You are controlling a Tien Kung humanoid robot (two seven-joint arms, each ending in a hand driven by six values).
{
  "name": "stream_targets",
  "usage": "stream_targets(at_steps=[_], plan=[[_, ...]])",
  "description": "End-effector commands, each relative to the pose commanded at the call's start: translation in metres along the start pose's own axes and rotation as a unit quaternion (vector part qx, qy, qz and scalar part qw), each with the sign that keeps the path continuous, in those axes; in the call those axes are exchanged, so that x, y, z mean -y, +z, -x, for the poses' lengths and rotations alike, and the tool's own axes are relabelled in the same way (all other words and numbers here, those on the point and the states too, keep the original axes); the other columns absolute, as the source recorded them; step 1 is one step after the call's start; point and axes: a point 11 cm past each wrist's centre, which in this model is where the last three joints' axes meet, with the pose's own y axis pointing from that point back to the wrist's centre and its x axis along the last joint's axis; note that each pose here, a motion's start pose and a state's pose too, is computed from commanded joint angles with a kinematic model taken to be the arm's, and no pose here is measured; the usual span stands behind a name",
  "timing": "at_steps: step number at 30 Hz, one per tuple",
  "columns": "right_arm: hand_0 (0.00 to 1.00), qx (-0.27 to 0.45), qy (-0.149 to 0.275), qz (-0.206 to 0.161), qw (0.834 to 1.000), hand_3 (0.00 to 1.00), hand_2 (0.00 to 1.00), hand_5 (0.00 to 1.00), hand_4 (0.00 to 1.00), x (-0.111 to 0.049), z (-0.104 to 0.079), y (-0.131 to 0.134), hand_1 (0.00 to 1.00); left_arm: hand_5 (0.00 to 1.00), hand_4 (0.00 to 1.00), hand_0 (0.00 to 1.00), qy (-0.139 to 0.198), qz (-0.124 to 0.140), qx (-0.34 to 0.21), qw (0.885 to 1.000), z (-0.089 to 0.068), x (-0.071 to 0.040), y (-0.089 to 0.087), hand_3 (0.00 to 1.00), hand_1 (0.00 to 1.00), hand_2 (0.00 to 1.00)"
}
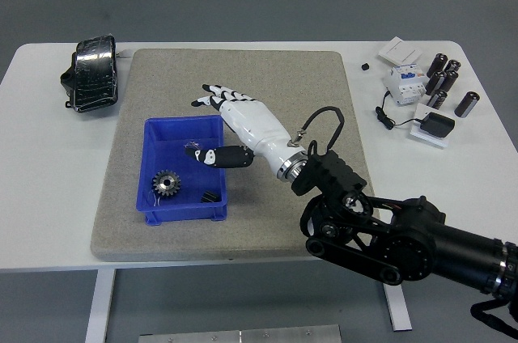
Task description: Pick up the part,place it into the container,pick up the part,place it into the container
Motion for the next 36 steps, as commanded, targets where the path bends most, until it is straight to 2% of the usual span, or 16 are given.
stream_targets(at_steps=[1,2,7,8,15,20,26,31,36], plan=[[0.864,0.016,0.009,0.006,1.0,0.849,0.991,0.49,0.858,-0.002,-0.008,0.009,0.995,0.259,0.739,0.692,0.0,0.0,0.0,1.0,0.0,0.0,0.0,0.613,0.683,0.674],[0.771,0.03,0.015,0.013,0.999,0.806,0.885,0.627,0.933,-0.004,-0.015,0.018,0.907,0.259,0.74,0.692,-0.001,0.0,0.0,1.0,0.001,0.0,0.0,0.613,0.684,0.674],[0.771,0.098,0.037,0.054,0.993,0.806,0.885,0.627,0.933,-0.023,-0.039,0.069,0.907,0.259,0.74,0.692,-0.001,-0.001,-0.001,1.0,0.001,0.0,-0.001,0.613,0.684,0.674],[0.751,0.112,0.044,0.06,0.991,0.806,0.845,0.707,0.98,-0.028,-0.043,0.077,0.863,0.26,0.74,0.692,-0.001,-0.001,-0.001,1.0,0.001,0.0,-0.001,0.617,0.684,0.675],[0.748,0.218,0.099,0.1,0.966,0.808,0.846,0.735,0.994,-0.065,-0.063,0.126,0.857,0.26,0.741,0.692,0.001,-0.001,-0.003,1.0,-0.001,0.0,-0.001,0.619,0.684,0.674],[0.757,0.279,0.134,0.136,0.941,0.821,0.87,0.746,0.998,-0.09,-0.061,0.152,0.86,0.26,0.739,0.692,0.004,0.001,0.0,1.0,-0.004,0.0,0.0,0.62,0.684,0.673],[0.766,0.318,0.155,0.156,0.922,0.822,0.871,0.76,0.998,-0.108,-0.053,0.163,0.862,0.259,0.739,0.692,0.006,0.001,0.002,1.0,-0.006,-0.001,0.002,0.624,0.684,0.674],[0.766,0.339,0.16,0.148,0.915,0.822,0.871,0.76,0.998,-0.112,-0.052,0.158,0.862,0.259,0.739,0.692,0.007,0.002,-0.002,1.0,-0.008,-0.001,0.001,0.624,0.684,0.674],[0.773,0.359,0.167,0.135,0.908,0.823,0.865,0.764,0.998,-0.113,-0.058,0.153,0.855,0.259,0.74,0.692,0.009,0.001,-0.008,1.0,-0.011,0.0,-0.002,0.641,0.684,0.674]])
